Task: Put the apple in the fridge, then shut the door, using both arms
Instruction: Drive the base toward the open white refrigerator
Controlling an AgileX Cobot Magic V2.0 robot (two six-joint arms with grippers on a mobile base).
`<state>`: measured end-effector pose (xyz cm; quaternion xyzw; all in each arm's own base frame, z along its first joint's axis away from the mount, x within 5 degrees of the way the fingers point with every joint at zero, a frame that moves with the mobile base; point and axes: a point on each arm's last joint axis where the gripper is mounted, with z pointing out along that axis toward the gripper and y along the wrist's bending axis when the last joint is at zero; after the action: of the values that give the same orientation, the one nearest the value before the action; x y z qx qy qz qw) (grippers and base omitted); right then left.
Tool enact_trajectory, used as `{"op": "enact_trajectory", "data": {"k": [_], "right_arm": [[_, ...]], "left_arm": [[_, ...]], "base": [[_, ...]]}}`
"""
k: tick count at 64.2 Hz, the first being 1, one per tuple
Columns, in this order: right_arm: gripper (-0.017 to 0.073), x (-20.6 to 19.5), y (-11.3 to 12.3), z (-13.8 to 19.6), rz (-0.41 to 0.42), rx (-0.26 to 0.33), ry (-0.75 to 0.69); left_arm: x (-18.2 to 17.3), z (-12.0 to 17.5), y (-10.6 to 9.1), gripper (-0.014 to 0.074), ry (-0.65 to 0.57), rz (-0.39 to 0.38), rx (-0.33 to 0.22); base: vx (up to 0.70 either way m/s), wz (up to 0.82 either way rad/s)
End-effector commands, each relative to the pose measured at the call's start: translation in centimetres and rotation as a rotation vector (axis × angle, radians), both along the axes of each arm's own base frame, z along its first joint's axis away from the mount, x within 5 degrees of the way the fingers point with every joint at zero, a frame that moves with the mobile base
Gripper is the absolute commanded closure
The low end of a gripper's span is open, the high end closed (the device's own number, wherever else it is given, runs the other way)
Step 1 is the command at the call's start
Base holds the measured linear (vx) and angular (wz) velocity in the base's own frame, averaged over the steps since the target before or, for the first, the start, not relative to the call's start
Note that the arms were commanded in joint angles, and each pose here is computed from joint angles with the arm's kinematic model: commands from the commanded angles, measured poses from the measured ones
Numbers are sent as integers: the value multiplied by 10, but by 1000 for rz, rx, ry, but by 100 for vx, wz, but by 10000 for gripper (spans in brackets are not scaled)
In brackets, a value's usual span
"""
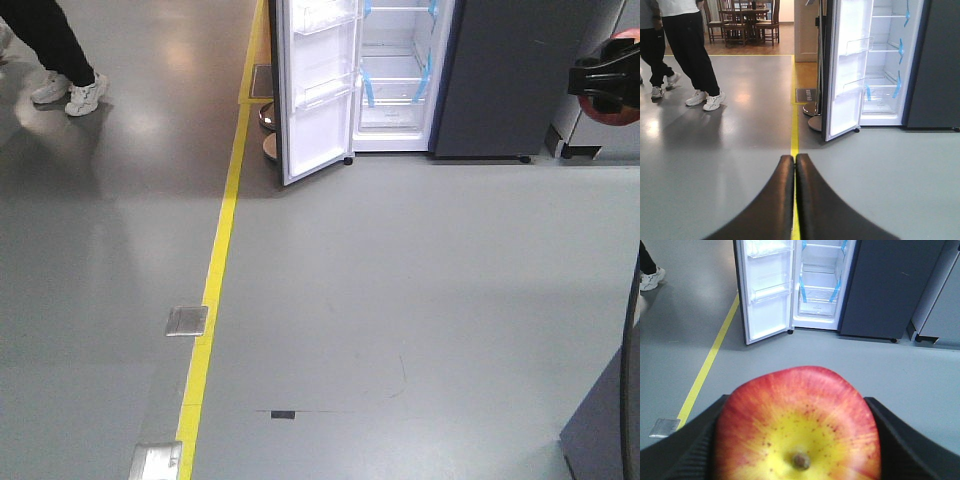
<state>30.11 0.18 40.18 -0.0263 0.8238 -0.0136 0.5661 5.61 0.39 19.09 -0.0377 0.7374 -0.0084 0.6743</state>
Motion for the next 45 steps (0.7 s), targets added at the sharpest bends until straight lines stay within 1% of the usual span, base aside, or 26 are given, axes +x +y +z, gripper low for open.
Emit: {"op": "enact_trajectory", "data": {"k": [1,45], "right_arm": [[489,-8,-1,27,-2,-7,-146],[489,-8,-1,27,-2,-7,-146]], "left_arm": [[0,-3,-2,599,-55,-22,-1],[0,-3,-2,599,-55,-22,-1]], "base": [[16,0],[17,2]]}}
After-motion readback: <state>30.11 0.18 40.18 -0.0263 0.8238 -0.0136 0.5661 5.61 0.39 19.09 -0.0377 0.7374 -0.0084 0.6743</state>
